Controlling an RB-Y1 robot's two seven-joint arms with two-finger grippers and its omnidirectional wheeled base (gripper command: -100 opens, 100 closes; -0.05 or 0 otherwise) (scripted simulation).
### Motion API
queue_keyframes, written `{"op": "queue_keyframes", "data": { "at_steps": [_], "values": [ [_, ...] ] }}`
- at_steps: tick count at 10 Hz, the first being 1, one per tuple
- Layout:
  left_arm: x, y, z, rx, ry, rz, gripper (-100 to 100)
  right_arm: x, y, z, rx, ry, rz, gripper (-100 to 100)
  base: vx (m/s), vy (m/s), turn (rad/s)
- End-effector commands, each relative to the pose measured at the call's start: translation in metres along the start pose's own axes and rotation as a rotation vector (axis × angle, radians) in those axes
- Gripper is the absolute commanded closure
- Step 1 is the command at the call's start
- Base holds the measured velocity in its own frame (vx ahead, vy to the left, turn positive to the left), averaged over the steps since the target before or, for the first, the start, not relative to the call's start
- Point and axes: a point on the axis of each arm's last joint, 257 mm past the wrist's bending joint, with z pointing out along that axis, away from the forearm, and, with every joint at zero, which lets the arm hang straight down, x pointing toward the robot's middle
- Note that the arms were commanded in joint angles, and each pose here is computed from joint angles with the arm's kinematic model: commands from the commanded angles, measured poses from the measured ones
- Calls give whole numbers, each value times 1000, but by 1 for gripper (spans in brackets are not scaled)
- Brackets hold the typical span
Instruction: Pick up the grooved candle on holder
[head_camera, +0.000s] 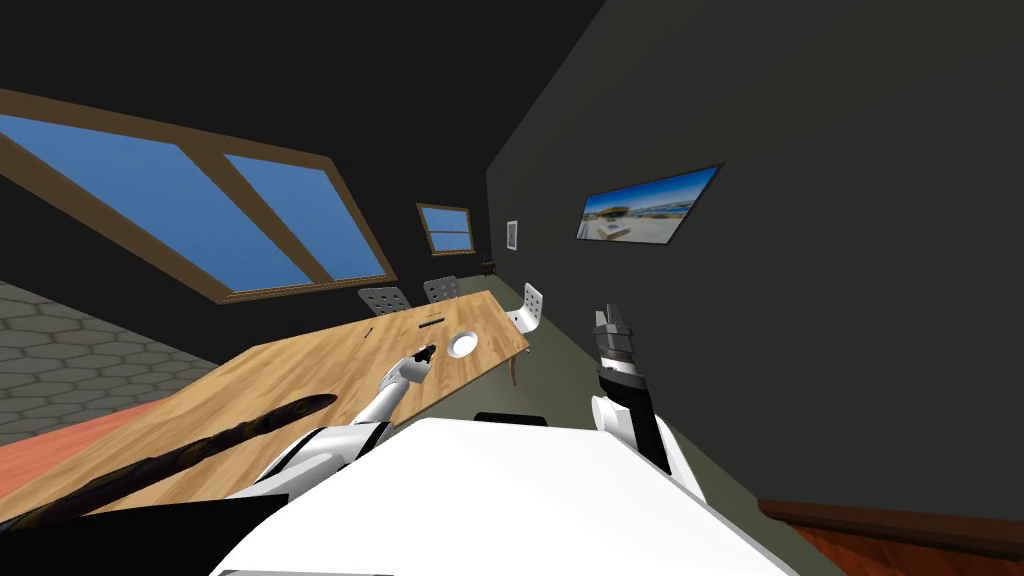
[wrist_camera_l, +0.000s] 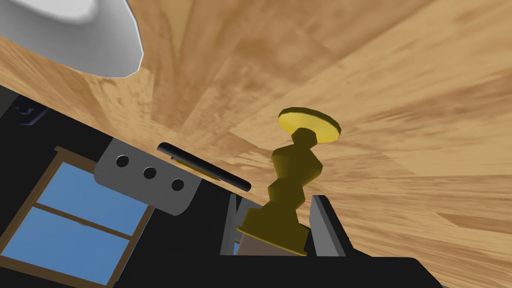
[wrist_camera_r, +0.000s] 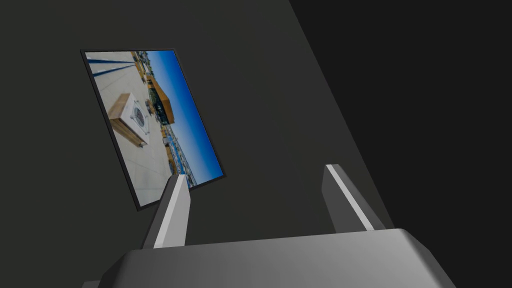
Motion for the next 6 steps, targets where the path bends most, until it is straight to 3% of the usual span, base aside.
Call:
{"op": "queue_keyframes", "data": {
  "at_steps": [1,6],
  "values": [
    [-1,-5,-2,8,0,2,100,0,0,0,0,0,0,0,-1,-9,76],
    [0,-18,-9,30,10,21,100,0,0,0,0,0,0,0,4,-21,75]
  ]
}}
